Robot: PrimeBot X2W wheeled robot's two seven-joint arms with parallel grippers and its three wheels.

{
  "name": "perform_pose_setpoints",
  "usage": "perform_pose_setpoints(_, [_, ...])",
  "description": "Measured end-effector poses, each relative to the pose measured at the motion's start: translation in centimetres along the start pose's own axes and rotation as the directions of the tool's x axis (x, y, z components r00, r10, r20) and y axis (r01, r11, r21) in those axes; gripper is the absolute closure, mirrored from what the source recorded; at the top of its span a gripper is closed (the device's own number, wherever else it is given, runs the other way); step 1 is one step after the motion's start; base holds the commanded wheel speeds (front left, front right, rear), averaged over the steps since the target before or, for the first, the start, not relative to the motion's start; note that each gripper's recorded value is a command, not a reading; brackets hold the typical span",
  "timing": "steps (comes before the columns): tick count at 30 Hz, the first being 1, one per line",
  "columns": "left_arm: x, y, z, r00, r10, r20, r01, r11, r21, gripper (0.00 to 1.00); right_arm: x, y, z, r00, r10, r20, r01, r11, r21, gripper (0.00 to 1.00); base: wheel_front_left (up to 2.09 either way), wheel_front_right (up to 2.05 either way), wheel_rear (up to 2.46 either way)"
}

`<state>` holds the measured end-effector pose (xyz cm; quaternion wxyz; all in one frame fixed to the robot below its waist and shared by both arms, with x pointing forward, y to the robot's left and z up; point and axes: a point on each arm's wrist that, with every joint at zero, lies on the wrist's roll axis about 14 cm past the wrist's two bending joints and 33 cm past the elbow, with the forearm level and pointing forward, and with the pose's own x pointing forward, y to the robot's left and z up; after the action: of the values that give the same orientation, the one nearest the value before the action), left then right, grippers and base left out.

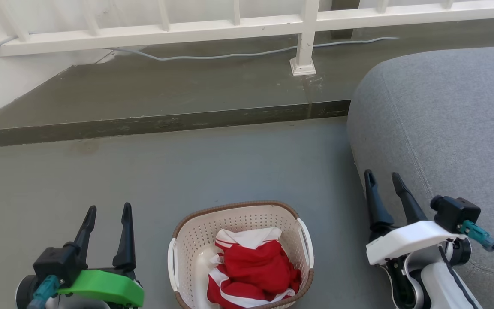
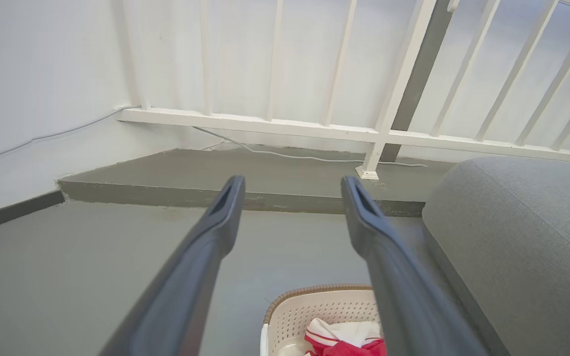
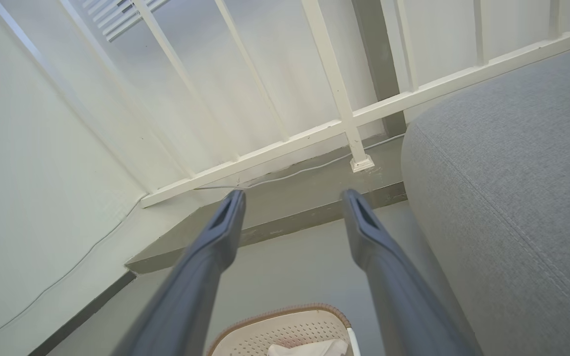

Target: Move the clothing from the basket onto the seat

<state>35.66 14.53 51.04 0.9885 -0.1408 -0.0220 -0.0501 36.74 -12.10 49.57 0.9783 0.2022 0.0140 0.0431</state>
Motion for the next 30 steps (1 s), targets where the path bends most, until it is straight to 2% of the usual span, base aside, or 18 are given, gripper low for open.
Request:
perform_pose_setpoints(17, [-0.5, -0.9, 0.7, 0.998, -0.041, 0.049, 0.03, 0.979, 0.202, 0.0, -0.1, 2.3, 1.0, 0.994, 0.082, 0.069, -0.064, 0.972, -0.225, 0.0, 0.0, 0.0, 0.0])
perform_pose_setpoints(30, [-0.6, -0.8, 0.8, 0.998, -0.042, 0.052, 0.029, 0.975, 0.22, 0.0, -0.1, 2.5, 1.2, 0.993, 0.086, 0.078, -0.066, 0.969, -0.236, 0.0, 0.0, 0.0, 0.0])
